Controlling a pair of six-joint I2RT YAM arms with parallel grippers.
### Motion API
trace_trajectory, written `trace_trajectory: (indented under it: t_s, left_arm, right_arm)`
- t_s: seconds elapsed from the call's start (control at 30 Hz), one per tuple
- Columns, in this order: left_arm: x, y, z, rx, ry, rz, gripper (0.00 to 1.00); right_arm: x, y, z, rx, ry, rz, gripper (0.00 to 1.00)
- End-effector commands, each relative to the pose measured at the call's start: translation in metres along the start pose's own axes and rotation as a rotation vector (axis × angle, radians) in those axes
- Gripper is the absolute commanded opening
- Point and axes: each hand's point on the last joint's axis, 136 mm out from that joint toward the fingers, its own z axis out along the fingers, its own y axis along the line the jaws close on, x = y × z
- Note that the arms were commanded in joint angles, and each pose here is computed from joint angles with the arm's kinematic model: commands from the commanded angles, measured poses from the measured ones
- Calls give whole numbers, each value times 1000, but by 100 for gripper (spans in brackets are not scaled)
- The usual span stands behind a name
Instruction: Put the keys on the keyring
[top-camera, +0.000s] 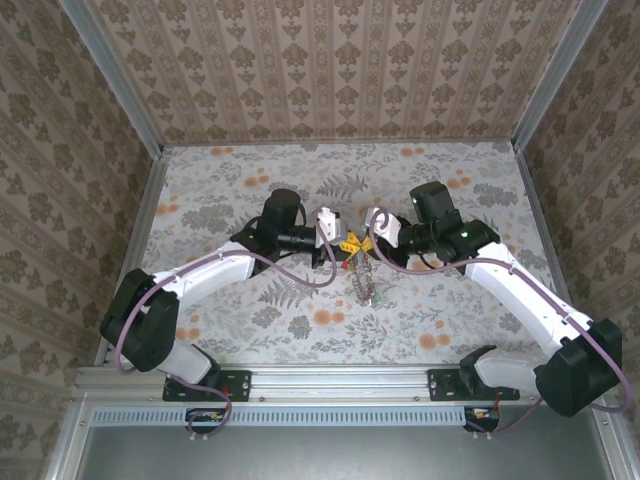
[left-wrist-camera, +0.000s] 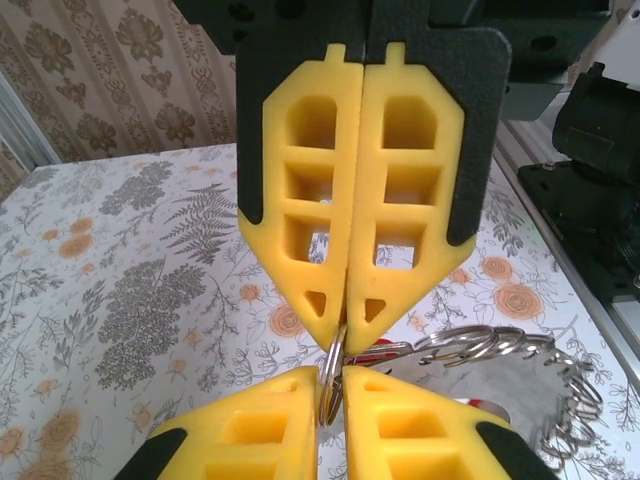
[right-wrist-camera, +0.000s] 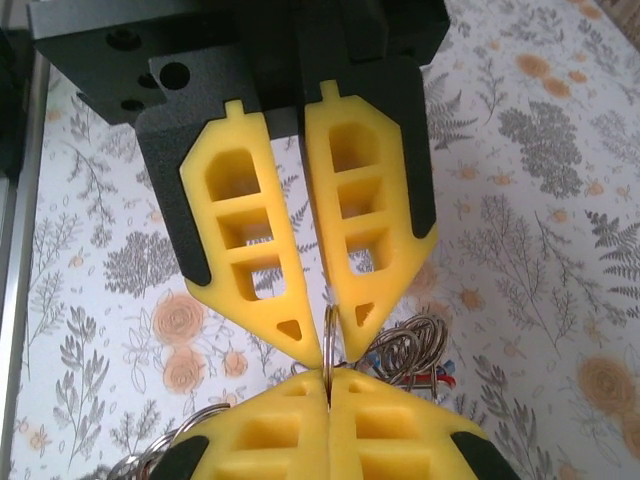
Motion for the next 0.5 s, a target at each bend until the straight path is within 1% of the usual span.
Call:
trace_trajectory:
  t_s: [0.0,0.1,0.13,0.2,0.3,0.37,0.47]
  left_arm:
    - [-7,-1,0,2,21,38,12]
    - [-6,-1,1,1,35,38,0]
    - [-5,-1,1,4,37,34,0]
    - [-6,-1,1,2,29,35,0]
    - [-14,-3,-1,14,-32,39,0]
    - [-22,-4,-2,21,-87,52,0]
    - [-30,-7,-4,41,-151,62,0]
  right_arm:
    - [-3,-1,-5,25,81,-57,0]
    - [0,-2,-4,35,136,-70,0]
    - [0,-2,-4,40,145,-72,0]
    - [0,-3,-3,49,144,-79,6]
    - [-4,-2,1,50,73,-92,11]
    - [-8,-3,5,27,-39,-61,15]
    - [-9,-3,7,-34,-160,10,19]
